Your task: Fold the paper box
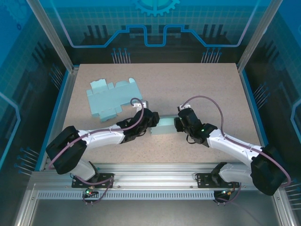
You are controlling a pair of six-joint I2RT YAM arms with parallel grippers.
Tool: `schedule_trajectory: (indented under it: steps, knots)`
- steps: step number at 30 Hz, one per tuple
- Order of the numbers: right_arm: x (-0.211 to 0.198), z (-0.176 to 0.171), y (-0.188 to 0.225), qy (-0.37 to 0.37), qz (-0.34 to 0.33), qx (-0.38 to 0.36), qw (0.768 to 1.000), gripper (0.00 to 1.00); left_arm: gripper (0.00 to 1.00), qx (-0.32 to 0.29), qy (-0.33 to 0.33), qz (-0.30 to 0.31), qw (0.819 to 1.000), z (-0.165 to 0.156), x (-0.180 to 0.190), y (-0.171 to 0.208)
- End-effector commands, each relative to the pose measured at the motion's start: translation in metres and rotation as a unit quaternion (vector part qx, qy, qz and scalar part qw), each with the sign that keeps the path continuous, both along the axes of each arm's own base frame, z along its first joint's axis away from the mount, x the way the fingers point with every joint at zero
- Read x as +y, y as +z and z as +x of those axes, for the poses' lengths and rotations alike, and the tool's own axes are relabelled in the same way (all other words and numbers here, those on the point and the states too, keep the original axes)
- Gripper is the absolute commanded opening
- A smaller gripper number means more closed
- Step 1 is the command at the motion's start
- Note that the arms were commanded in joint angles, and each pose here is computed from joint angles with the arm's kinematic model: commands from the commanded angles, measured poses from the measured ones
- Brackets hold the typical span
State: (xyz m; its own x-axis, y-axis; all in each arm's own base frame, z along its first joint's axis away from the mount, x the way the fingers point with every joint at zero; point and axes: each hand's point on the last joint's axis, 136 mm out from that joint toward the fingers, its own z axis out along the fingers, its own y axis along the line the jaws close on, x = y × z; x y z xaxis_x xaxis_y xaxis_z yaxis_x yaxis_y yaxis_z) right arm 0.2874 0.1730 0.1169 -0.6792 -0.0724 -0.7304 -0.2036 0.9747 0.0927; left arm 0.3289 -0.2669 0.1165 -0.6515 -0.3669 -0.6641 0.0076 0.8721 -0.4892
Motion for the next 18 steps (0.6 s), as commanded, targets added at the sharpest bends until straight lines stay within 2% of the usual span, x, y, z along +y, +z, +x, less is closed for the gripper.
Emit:
schedule_trajectory:
  steps: [1, 6, 11, 18]
  knots:
    - [0.0, -0.026, -0.012, 0.024, -0.01, 0.036, 0.999, 0.32, 0.47, 0.078, 0.008, 0.096, 0.992, -0.025, 0.03, -0.069]
    - [0.002, -0.033, 0.009, 0.033, 0.026, 0.02, 0.999, 0.44, 0.44, 0.081, 0.014, 0.103, 0.991, -0.024, 0.032, -0.076]
    - [-0.002, -0.033, 0.039, 0.013, 0.069, -0.002, 0.998, 0.6, 0.42, 0.083, 0.014, 0.106, 0.991, -0.025, 0.031, -0.08]
    - [-0.005, -0.01, 0.046, -0.044, 0.085, 0.014, 0.995, 0.68, 0.42, 0.073, 0.013, 0.106, 0.992, -0.027, 0.029, -0.076]
